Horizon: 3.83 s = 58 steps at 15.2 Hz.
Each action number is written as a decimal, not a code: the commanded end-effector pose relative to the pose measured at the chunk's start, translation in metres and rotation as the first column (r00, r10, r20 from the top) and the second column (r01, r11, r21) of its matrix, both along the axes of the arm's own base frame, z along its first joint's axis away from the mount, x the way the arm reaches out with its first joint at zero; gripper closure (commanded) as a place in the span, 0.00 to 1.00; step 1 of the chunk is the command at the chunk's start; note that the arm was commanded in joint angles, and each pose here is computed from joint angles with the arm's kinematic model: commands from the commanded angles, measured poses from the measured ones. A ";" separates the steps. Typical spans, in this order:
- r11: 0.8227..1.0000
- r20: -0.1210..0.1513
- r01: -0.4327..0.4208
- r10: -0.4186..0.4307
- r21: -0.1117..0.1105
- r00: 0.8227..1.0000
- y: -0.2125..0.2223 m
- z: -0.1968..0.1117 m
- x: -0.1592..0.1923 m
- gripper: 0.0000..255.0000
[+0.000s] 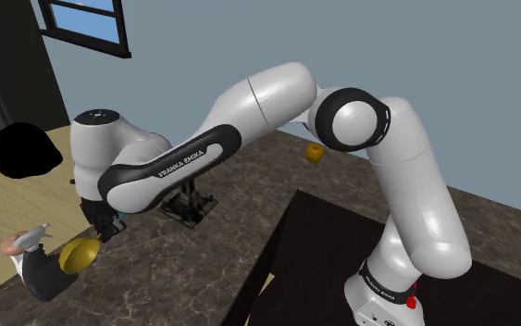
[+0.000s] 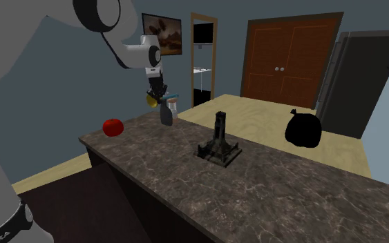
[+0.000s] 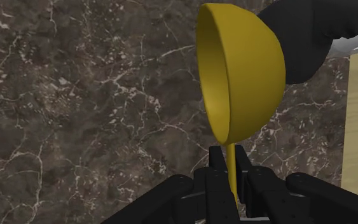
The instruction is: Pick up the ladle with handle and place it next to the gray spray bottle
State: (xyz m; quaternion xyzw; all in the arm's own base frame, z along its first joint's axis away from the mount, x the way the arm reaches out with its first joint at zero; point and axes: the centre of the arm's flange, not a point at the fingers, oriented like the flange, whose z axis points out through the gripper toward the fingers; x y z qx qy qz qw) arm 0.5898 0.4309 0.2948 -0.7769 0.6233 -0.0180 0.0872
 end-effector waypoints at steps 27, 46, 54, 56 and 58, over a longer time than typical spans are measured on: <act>1.000 0.000 0.000 0.000 0.000 1.000 -0.001 -0.148 -0.001 1.00; 1.000 0.000 0.000 0.000 0.000 1.000 -0.001 -0.199 -0.001 0.00; 1.000 0.000 0.000 0.000 0.000 1.000 -0.007 -0.150 -0.008 0.00; 1.000 0.000 0.000 0.000 0.000 1.000 -0.007 -0.150 -0.008 0.00; 1.000 0.000 0.000 0.000 0.000 1.000 -0.007 -0.150 -0.008 0.00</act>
